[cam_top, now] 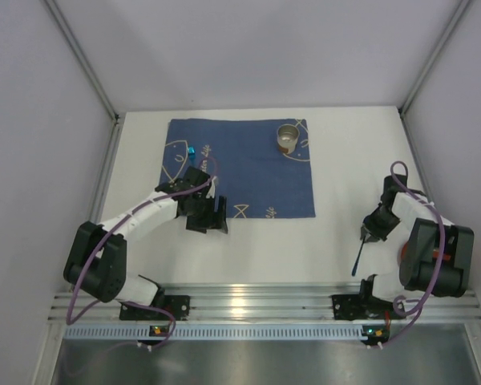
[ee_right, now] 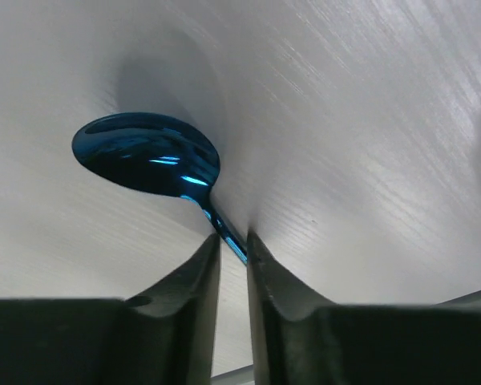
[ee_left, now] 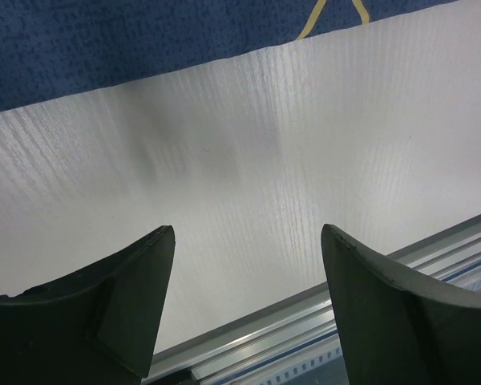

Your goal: Set the dinner table for one person

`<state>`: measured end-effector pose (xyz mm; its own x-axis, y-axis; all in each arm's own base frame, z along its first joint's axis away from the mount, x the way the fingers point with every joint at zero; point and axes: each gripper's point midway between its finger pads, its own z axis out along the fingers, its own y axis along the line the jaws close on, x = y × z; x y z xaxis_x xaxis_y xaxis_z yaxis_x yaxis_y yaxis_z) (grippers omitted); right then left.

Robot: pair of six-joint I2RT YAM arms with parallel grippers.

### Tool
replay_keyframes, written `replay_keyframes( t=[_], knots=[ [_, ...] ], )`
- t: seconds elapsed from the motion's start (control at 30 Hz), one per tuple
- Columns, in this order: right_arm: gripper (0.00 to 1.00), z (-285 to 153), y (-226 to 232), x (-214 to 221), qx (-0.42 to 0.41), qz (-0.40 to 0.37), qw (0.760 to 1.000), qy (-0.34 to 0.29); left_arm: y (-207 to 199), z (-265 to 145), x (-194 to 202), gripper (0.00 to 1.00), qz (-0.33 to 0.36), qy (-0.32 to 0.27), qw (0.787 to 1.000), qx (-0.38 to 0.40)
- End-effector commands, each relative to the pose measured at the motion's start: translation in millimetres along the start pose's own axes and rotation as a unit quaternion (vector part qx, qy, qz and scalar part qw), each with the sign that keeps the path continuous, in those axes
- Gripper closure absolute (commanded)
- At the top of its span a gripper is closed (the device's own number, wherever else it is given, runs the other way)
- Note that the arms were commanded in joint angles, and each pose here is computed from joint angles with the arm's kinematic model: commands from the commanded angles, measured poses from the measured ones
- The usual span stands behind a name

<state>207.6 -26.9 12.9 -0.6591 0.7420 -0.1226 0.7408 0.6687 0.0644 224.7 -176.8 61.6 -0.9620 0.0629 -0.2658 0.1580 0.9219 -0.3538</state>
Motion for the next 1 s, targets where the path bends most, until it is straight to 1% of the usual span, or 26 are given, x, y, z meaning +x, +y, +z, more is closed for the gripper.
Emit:
replay_keyframes(
  t=[0.0,0.03,0.07,0.17,0.27,0.33,0.4,0.43,0.47,0.5,0.53,0.57,0.6,0.63,0.67,0.7,0.73,0.77,0.8,0.83,0.9,0.93,0.97],
  knots=[
    [0.86,13,6,-9,-0.014,0.005,1.0,-0.012,-8,-3,-13,0.21,0.003,-0.019,1.0,0.009],
    [0.95,19,8,-4,-0.024,0.005,1.0,-0.003,-8,-3,-16,0.21,0.004,-0.02,1.0,0.009],
    [0.99,21,9,-2,-0.027,0.004,1.0,0.0,-9,-2,-17,0.21,0.005,-0.017,1.0,0.007],
    [1.0,26,9,1,-0.032,-0.004,0.999,0.005,-12,-6,-27,0.21,0.012,-0.021,1.0,0.004],
    [1.0,24,15,-6,-0.042,-0.014,0.999,-0.004,-16,-9,-36,0.21,0.014,-0.026,1.0,0.007],
    [1.0,15,24,-13,-0.058,-0.021,0.998,-0.019,-21,-12,-41,0.21,0.014,-0.03,0.999,0.011],
    [1.0,-6,47,-27,-0.077,-0.05,0.995,-0.047,-26,-16,-45,0.21,0.013,-0.03,0.999,0.019],
    [1.0,-29,63,-45,-0.086,-0.064,0.991,-0.08,-28,-18,-47,0.21,0.014,-0.032,0.999,0.021],
    [1.0,-44,86,-42,-0.099,-0.102,0.985,-0.093,-29,-20,-47,0.21,0.013,-0.029,0.999,0.022],
    [1.0,-57,99,-47,-0.1,-0.125,0.981,-0.113,-33,-25,-53,0.21,0.016,-0.037,0.999,0.024],
    [1.0,-83,126,-55,-0.114,-0.15,0.973,-0.137,-34,-27,-56,0.21,0.018,-0.039,0.999,0.023],
    [1.0,-96,152,-41,-0.133,-0.19,0.963,-0.139,-34,-30,-57,0.21,0.019,-0.038,0.999,0.02],
    [1.0,-107,169,-36,-0.144,-0.21,0.957,-0.142,-37,-36,-65,0.21,0.024,-0.049,0.998,0.02],
    [1.0,-124,196,-36,-0.161,-0.228,0.949,-0.147,-38,-40,-69,0.21,0.024,-0.054,0.998,0.018],
    [1.0,-133,220,-16,-0.177,-0.265,0.937,-0.144,-38,-42,-72,0.21,0.025,-0.057,0.998,0.016],
    [1.0,-139,235,-8,-0.185,-0.284,0.93,-0.143,-39,-49,-78,0.21,0.025,-0.065,0.997,0.012],
    [1.0,-145,260,-5,-0.196,-0.299,0.923,-0.143,-39,-51,-80,0.21,0.024,-0.07,0.997,0.01],
    [1.0,-148,278,13,-0.209,-0.322,0.913,-0.137,-39,-56,-83,0.2,0.023,-0.077,0.997,0.008],
    [1.0,-148,292,19,-0.214,-0.335,0.907,-0.136,-37,-61,-87,0.2,0.02,-0.086,0.996,-0.001],
    [1.0,-143,314,23,-0.222,-0.344,0.903,-0.129,-36,-64,-89,0.2,0.016,-0.092,0.996,-0.005],
    [1.0,-135,340,41,-0.24,-0.364,0.894,-0.106,-33,-74,-89,0.19,0.002,-0.106,0.994,-0.005],
    [1.0,-122,361,47,-0.249,-0.375,0.888,-0.09,-29,-78,-90,0.19,-0.01,-0.115,0.993,-0.006],
    [1.0,-116,371,53,-0.254,-0.382,0.885,-0.082,-30,-89,-91,0.19,-0.017,-0.132,0.991,0.002]
  ],
)
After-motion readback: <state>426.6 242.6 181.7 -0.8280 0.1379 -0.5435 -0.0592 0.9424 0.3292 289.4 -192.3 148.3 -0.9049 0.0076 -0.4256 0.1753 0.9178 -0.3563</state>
